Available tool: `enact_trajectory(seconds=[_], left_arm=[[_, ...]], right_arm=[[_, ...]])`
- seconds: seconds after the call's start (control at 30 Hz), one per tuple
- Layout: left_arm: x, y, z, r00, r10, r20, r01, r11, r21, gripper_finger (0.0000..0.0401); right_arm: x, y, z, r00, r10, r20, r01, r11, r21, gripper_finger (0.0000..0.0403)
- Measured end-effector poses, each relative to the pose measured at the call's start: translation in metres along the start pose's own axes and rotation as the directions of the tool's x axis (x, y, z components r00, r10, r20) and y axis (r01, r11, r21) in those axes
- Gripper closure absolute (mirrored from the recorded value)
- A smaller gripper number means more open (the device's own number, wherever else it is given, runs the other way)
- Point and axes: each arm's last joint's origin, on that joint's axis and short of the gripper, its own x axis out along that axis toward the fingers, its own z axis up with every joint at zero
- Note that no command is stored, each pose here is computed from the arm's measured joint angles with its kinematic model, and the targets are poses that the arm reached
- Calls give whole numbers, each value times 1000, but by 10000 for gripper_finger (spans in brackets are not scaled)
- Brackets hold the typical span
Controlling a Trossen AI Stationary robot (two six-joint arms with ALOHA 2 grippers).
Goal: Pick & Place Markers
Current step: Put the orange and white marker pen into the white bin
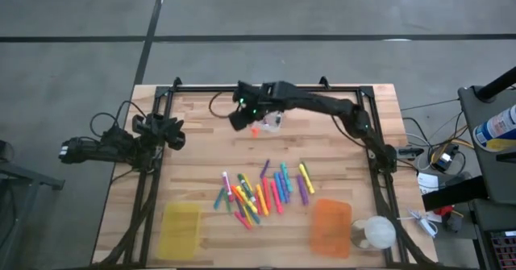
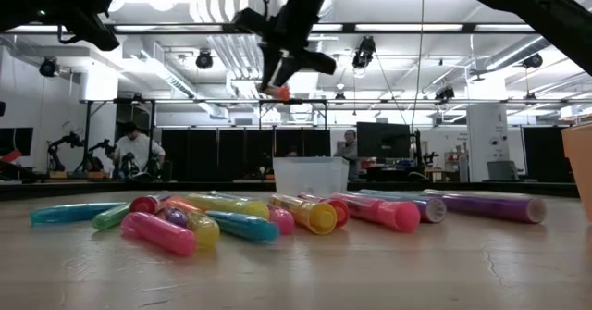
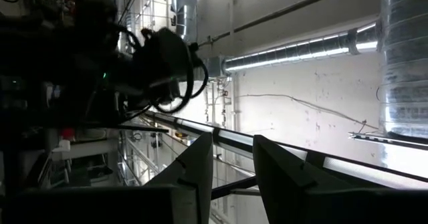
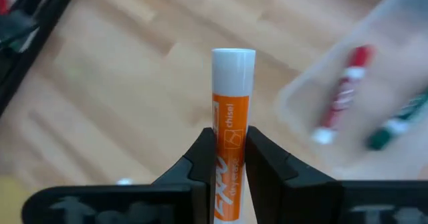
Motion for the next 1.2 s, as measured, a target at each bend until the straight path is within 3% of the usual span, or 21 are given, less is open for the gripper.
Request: enact_trajectory(seconds=[0.23, 0.43, 0.7, 1.0, 1.2], left_arm=[[0, 0, 0, 1000, 0, -2, 0, 1000, -1, 300], [0, 0, 0, 1000, 0, -2, 0, 1000, -2, 300], [0, 0, 0, 1000, -1, -2, 1, 1000, -2, 300], [0, 0, 0, 1000, 0, -2, 0, 1000, -3, 300], [0, 0, 0, 1000, 0, -3, 0, 1000, -3, 300]], right_arm=[[-3, -29, 25, 997, -60, 38, 56, 994, 94, 355], [13, -55, 37, 992, -122, 11, 119, 982, 148, 348], [49, -86, 30, 975, -199, -98, 214, 963, 167, 344], [93, -114, 15, 965, -200, -172, 235, 947, 218, 343], [104, -125, 15, 969, -188, -161, 225, 942, 248, 342]])
